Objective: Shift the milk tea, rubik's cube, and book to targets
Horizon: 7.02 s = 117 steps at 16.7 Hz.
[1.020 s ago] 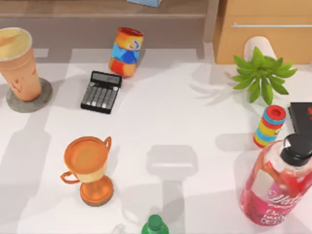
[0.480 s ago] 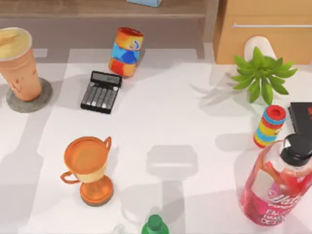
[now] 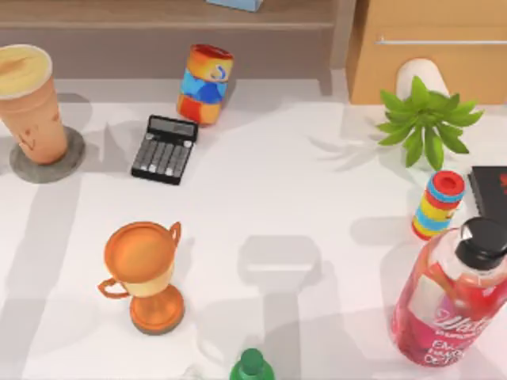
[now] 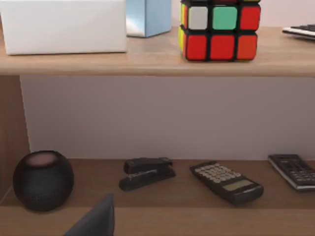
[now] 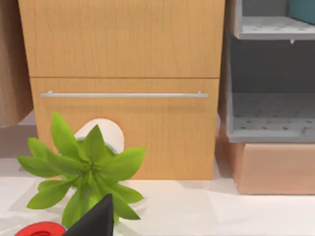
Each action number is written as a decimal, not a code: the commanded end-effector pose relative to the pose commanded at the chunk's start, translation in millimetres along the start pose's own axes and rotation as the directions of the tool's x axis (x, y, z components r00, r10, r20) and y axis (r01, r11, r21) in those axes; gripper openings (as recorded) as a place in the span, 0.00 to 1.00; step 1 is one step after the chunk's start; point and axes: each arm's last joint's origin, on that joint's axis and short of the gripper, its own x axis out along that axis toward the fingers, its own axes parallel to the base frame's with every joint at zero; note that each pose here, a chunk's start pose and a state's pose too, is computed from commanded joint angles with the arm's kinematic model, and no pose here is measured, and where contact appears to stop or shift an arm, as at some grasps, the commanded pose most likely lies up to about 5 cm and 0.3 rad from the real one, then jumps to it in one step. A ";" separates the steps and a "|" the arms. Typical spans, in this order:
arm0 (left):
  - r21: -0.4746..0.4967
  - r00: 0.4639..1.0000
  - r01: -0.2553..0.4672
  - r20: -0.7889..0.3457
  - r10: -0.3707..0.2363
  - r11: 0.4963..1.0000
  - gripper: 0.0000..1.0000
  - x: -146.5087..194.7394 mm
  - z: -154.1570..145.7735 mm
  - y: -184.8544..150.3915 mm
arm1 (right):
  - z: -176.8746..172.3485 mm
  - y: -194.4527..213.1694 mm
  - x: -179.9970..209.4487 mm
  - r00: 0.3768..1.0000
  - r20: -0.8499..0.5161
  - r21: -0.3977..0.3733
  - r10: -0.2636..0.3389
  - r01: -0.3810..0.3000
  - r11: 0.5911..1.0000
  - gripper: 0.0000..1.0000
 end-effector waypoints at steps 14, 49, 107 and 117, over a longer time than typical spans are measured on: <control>0.006 1.000 -0.008 -0.014 0.009 1.000 1.00 -98.0 -191.2 5.9 | 0.0 0.0 0.0 1.000 0.000 0.000 0.000 0.000 1.000 1.00; 0.006 1.000 -0.008 -0.014 0.009 1.000 1.00 -98.0 -191.2 5.9 | 88.8 -174.2 326.5 1.000 -0.004 -0.022 -0.007 0.007 1.000 1.00; 0.006 1.000 -0.008 -0.014 0.009 1.000 1.00 -98.0 -191.2 5.9 | 125.2 -182.7 210.3 0.970 0.158 0.374 -0.187 0.116 0.920 0.00; 0.006 1.000 -0.008 -0.014 0.009 1.000 1.00 -98.0 -191.2 5.9 | -35.1 -77.7 141.8 0.937 -0.334 0.929 -0.101 0.346 0.134 0.00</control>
